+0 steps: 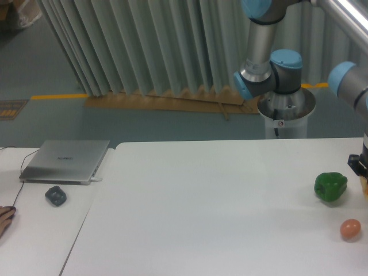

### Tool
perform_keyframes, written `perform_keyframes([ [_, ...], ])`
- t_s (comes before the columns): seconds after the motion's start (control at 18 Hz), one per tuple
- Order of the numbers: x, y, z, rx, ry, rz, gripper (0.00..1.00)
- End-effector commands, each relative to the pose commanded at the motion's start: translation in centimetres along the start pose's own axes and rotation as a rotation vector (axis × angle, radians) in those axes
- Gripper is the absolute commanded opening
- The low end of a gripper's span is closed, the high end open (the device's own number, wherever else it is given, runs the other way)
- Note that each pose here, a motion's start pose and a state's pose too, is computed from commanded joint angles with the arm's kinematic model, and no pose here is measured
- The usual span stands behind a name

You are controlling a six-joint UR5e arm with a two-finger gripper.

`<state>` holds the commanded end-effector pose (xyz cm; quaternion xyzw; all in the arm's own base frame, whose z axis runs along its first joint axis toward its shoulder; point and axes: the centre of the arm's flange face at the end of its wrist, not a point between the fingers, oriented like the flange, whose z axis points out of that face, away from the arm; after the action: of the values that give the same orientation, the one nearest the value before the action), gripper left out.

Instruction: Place the bread in the basket

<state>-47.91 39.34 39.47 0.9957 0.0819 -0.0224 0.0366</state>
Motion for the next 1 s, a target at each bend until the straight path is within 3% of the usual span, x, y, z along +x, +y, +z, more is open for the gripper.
perform_keyframes([
  [0.44,-7.7,3.9,-1.2,0.067,-0.105,-0.016,0.33],
  [1.0,-12.9,6.0,3.9,0.033,-0.108,0.015,0.34],
])
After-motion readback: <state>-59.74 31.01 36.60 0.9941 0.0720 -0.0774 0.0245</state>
